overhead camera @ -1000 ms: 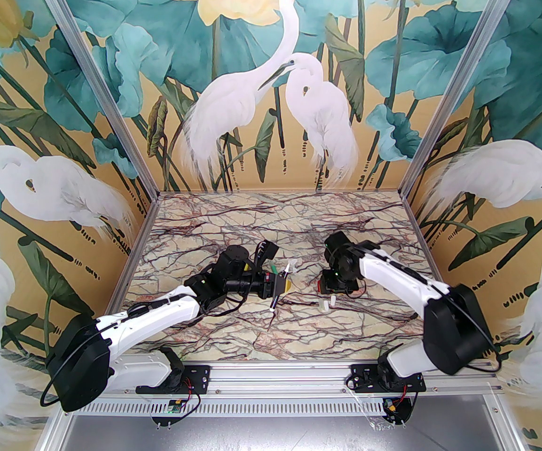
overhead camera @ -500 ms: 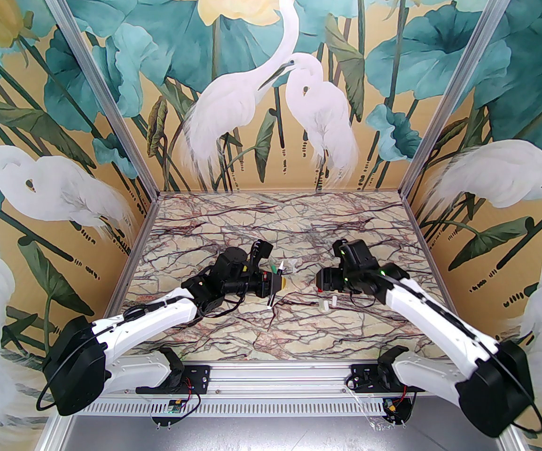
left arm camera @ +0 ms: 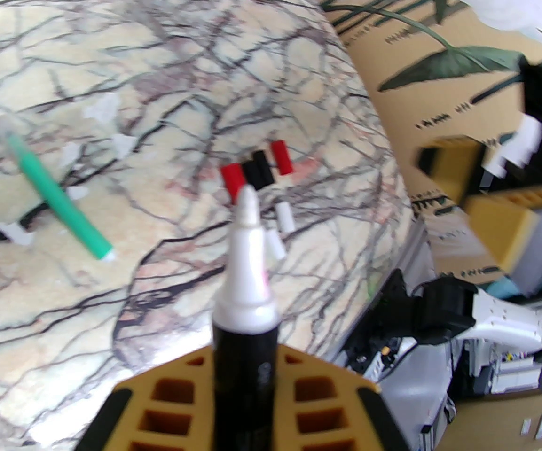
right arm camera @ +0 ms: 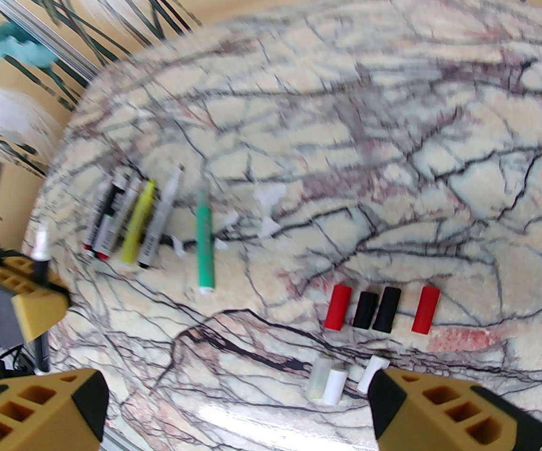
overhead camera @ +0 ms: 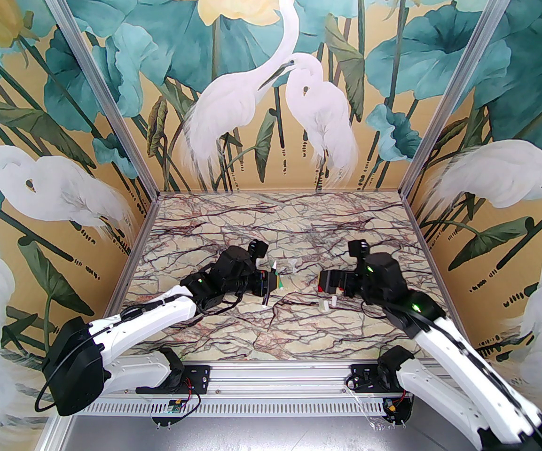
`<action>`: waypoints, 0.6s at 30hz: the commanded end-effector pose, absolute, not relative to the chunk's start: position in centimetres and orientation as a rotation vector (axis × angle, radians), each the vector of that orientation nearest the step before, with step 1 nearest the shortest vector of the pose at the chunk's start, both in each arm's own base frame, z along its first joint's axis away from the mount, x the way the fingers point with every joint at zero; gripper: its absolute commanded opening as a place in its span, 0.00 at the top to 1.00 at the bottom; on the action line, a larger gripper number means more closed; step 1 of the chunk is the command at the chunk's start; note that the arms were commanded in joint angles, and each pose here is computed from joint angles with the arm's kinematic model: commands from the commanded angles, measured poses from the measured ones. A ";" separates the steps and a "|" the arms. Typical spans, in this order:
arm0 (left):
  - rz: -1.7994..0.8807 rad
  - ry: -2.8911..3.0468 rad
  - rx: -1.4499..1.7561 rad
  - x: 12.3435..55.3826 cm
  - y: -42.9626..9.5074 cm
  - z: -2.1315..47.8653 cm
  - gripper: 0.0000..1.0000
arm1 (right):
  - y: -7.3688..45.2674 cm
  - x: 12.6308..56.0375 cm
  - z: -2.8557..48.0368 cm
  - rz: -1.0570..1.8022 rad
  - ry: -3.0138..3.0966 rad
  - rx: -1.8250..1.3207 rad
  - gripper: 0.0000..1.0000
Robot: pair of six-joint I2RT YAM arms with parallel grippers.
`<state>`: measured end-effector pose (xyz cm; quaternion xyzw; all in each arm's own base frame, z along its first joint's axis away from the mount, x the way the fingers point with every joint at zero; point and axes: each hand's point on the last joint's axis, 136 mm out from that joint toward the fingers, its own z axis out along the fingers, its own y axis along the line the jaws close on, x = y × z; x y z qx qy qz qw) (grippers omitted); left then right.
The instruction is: Open the pen caps
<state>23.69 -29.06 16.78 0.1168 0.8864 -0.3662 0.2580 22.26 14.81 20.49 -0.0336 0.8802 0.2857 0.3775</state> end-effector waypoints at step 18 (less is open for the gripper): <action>-0.254 2.630 0.140 30.8 -25.8 9.6 0.96 | 12.7 20.4 20.3 0.701 2.161 -0.040 0.01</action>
